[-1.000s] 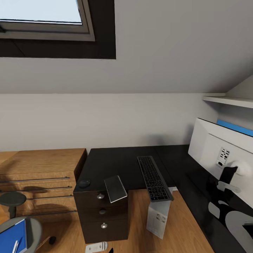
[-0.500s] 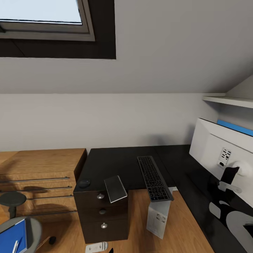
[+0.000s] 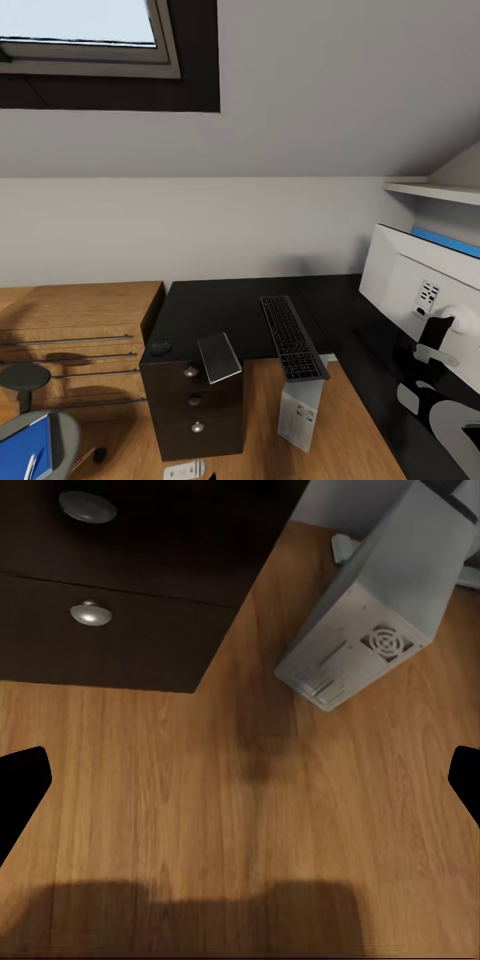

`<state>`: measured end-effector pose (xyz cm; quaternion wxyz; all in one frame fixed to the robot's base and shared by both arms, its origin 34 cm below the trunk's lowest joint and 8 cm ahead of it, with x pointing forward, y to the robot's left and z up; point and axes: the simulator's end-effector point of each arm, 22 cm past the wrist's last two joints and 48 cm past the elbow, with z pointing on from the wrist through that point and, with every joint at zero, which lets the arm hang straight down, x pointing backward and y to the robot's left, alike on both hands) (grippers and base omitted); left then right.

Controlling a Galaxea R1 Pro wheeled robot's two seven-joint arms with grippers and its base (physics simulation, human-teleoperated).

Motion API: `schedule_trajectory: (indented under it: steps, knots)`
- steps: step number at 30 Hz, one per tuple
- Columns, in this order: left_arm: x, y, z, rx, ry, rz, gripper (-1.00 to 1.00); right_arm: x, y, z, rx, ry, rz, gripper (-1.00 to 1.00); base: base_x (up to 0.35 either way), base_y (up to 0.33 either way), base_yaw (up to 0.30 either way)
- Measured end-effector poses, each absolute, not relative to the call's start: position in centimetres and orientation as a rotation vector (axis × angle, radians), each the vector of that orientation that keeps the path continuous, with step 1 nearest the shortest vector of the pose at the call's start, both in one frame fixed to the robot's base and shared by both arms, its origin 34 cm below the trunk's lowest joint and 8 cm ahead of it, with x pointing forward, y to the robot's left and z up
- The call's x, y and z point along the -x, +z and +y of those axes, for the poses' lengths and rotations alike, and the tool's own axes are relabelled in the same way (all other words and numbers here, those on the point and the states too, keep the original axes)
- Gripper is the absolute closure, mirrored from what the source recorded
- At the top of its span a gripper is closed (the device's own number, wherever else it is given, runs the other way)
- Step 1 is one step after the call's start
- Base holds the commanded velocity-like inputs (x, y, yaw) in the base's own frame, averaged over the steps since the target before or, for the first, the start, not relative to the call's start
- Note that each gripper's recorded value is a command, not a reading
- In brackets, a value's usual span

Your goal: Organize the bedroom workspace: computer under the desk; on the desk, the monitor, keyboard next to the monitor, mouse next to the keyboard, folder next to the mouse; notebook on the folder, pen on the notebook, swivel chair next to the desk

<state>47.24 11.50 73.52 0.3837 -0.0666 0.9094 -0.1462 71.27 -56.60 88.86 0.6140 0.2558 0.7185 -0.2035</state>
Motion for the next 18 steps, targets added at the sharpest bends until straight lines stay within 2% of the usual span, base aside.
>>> schedule_trajectory:
  steps: [18]
  knots:
    - [-47.22, 73.47, 11.36, 0.173, -0.375, 2.320, -1.00, -71.33, 88.77, -56.49, -0.587, -0.468, 1.658, 1.00, -0.323, 0.000, 0.000]
